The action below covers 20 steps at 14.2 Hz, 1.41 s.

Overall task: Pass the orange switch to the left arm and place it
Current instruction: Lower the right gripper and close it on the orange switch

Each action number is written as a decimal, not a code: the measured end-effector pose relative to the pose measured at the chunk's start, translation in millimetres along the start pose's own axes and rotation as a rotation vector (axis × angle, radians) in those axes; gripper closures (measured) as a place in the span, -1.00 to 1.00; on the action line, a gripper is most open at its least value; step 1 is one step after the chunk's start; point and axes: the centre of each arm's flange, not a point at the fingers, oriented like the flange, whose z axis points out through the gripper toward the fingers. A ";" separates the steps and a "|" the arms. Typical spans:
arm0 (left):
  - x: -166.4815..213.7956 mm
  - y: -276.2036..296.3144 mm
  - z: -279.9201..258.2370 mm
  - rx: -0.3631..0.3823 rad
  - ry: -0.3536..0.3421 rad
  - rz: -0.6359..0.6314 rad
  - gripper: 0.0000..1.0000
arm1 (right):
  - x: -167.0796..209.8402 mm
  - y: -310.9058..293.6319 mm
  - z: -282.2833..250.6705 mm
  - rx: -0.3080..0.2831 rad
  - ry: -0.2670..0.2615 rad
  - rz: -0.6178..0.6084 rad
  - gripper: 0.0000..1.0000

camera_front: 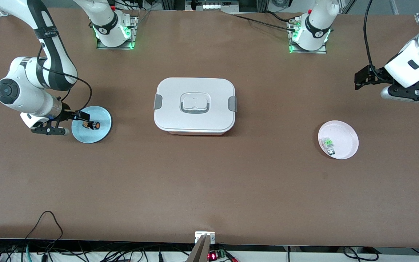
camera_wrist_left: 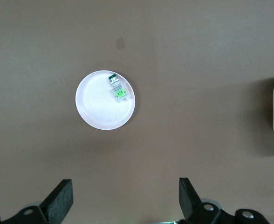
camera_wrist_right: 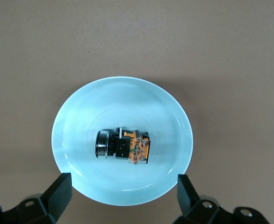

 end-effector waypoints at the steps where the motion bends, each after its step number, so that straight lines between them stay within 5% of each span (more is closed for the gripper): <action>1: 0.0 0.3 0.0 0.000 0.000 0.001 -1.00 | 0.8 -0.3 5.1 0.000 0.001 -0.001 -1.00; 20: -0.1 -0.6 -3.8 0.000 0.008 -0.001 -1.00 | 9.0 -3.0 74.5 0.003 -0.013 -0.005 -1.00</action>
